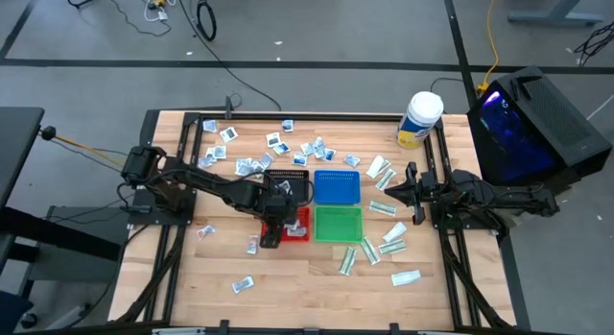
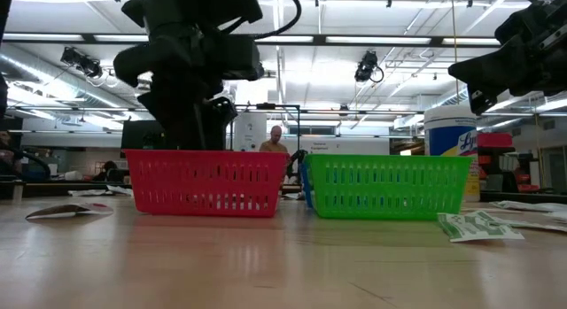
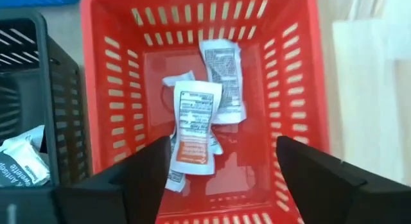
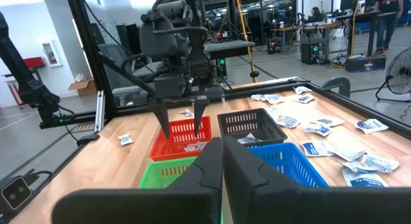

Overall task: Pick & Place First Aid Supplies
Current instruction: Put the orange ointment pack into the orange bin

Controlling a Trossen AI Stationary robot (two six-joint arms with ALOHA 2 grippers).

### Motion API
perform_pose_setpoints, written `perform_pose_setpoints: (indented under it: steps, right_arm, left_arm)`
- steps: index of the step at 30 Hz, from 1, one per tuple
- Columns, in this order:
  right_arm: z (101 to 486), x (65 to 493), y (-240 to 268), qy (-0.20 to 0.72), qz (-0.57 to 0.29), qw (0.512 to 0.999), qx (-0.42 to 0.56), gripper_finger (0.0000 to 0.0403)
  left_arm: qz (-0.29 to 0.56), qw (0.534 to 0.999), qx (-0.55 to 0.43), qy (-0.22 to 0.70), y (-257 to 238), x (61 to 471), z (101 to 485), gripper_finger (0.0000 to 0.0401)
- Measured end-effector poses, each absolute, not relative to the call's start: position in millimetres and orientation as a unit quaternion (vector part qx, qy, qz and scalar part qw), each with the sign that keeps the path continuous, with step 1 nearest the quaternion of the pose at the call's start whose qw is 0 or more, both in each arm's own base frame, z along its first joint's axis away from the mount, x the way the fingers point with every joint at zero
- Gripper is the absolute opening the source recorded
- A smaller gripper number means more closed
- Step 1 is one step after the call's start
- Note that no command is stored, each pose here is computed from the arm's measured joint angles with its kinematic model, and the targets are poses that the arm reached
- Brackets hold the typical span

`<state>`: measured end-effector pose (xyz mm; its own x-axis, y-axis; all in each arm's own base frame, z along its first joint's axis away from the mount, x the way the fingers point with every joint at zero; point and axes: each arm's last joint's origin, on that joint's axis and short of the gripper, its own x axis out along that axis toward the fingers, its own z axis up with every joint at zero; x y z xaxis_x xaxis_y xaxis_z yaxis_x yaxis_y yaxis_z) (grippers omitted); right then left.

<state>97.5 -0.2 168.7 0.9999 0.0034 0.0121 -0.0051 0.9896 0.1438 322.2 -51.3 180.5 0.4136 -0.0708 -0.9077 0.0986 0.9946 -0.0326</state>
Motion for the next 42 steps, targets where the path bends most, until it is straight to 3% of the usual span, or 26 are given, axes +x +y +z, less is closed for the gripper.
perform_pose_setpoints:
  steps: [10,18,25,42]
  right_arm:
    - [168.9,97.4,-0.2,-0.007,0.002,0.997,0.072,0.0018]
    - [168.7,97.4,-0.2,-0.006,0.002,0.997,0.072,0.0018]
    - [168.8,97.4,-0.3,-0.006,0.002,0.997,0.072,0.0018]
    - [168.7,97.4,-0.3,-0.006,0.002,0.997,0.072,0.0018]
  left_arm:
    - [-0.049,0.852,0.039,0.520,-65.2,324.8,230.2,0.0301]
    - [-0.059,0.846,0.098,0.520,-86.9,294.8,259.6,0.0300]
    - [-0.059,0.811,0.154,0.561,-103.9,264.0,266.5,0.0300]
    - [-0.068,0.821,0.062,0.564,-103.6,220.1,248.1,0.0300]
